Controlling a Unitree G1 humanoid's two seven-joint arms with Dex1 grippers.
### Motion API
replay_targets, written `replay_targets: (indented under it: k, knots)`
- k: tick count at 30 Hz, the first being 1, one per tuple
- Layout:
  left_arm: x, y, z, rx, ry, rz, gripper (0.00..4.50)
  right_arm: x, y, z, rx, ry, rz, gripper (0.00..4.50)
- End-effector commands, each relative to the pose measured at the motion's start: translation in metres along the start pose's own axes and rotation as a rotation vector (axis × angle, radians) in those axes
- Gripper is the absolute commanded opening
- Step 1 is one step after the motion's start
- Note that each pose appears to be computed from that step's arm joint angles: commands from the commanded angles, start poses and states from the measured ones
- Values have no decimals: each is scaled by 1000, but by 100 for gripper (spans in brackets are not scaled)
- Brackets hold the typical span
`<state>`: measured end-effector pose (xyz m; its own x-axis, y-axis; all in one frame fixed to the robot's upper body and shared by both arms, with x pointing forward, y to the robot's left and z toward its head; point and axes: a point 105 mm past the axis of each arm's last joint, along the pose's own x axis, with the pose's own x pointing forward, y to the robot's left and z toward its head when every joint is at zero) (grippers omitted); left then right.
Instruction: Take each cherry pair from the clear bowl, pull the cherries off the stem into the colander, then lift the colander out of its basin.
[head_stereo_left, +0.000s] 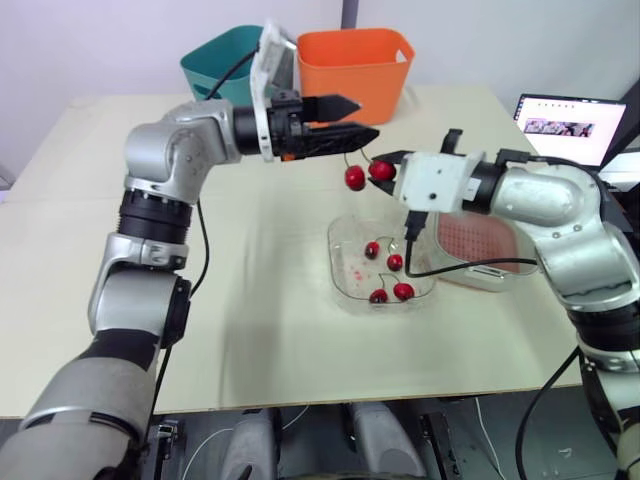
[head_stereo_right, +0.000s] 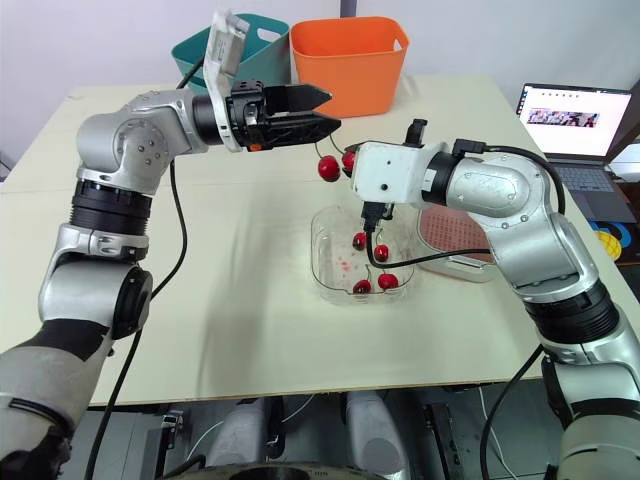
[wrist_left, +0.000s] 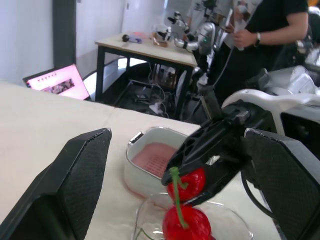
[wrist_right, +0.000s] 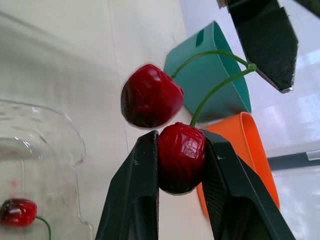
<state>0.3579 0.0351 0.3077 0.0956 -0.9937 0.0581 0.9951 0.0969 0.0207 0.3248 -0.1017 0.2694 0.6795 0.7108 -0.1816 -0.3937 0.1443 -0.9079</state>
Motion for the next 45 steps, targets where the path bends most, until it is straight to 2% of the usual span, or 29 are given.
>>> replay_targets:
  k: [1, 10, 13, 24, 30, 34, 41, 45]
  knots:
    - [7, -5, 6, 35, 10, -47, 450, -6, -12, 12, -51, -24, -59, 85]
    - [4, -6, 9, -7, -9, -69, 450, -8, -13, 10, -52, -8, -72, 85]
    - [4, -5, 9, -17, -13, -63, 392, -8, -13, 10, -49, -9, -76, 85]
    - [4, -3, 0, -35, 11, -52, 11, -6, -14, 13, -45, -16, -81, 85]
    - [2, -3, 1, -40, 7, -50, 5, -7, -16, 12, -41, -10, -84, 85]
    - [-2, -2, 5, -19, -8, -47, 0, -11, -14, 9, 74, -29, -67, 210]
    - [-17, -11, 10, 33, 6, -119, 0, -35, -12, 14, 603, -180, 75, 447]
    - [-20, -17, 12, 59, 24, -155, 0, -36, -13, 17, 890, -243, 151, 447]
